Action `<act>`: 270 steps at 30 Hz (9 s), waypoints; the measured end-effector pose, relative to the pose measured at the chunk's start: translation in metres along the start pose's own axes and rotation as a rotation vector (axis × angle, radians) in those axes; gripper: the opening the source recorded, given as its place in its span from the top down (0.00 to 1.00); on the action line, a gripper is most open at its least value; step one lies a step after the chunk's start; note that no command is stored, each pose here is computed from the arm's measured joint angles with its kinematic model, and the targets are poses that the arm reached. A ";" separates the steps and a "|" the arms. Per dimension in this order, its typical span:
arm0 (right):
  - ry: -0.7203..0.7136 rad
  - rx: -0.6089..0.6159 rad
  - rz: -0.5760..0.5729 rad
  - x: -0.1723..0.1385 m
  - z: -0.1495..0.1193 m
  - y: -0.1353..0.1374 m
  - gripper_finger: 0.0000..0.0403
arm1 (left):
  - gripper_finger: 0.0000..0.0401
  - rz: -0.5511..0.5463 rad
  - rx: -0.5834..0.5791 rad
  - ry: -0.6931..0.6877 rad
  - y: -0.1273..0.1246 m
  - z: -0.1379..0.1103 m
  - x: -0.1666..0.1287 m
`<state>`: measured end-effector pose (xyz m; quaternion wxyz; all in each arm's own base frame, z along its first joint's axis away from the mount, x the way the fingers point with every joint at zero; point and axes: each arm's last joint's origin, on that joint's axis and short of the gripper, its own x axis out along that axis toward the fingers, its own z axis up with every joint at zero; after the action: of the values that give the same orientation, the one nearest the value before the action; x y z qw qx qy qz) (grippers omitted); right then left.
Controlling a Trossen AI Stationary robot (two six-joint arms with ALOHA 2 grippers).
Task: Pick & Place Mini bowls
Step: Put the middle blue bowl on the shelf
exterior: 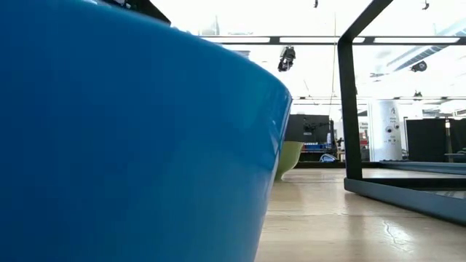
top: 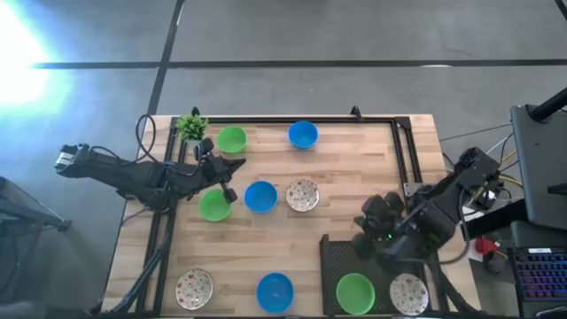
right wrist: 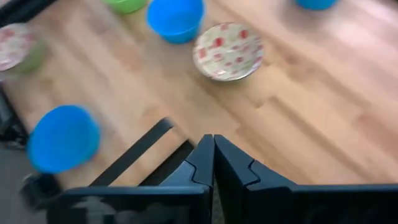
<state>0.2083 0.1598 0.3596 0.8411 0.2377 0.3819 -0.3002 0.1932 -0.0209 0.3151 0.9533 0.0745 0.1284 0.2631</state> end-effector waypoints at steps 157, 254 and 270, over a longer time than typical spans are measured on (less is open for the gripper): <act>-0.565 -0.300 -0.376 0.060 0.081 0.006 0.66 | 1.00 0.214 -0.080 -0.061 -0.073 0.083 0.115; 0.562 -0.277 0.009 0.063 -0.037 -0.067 0.98 | 1.00 -0.431 -0.176 0.162 -0.071 0.082 0.069; 0.641 -0.204 -0.023 0.105 -0.093 -0.084 0.98 | 1.00 -0.430 -0.177 0.161 -0.071 0.082 0.069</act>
<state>0.1597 0.1254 0.2073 0.6941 0.2304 0.6579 -0.1800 0.3080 -0.0513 0.3647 0.9769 -0.0594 0.1932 0.0693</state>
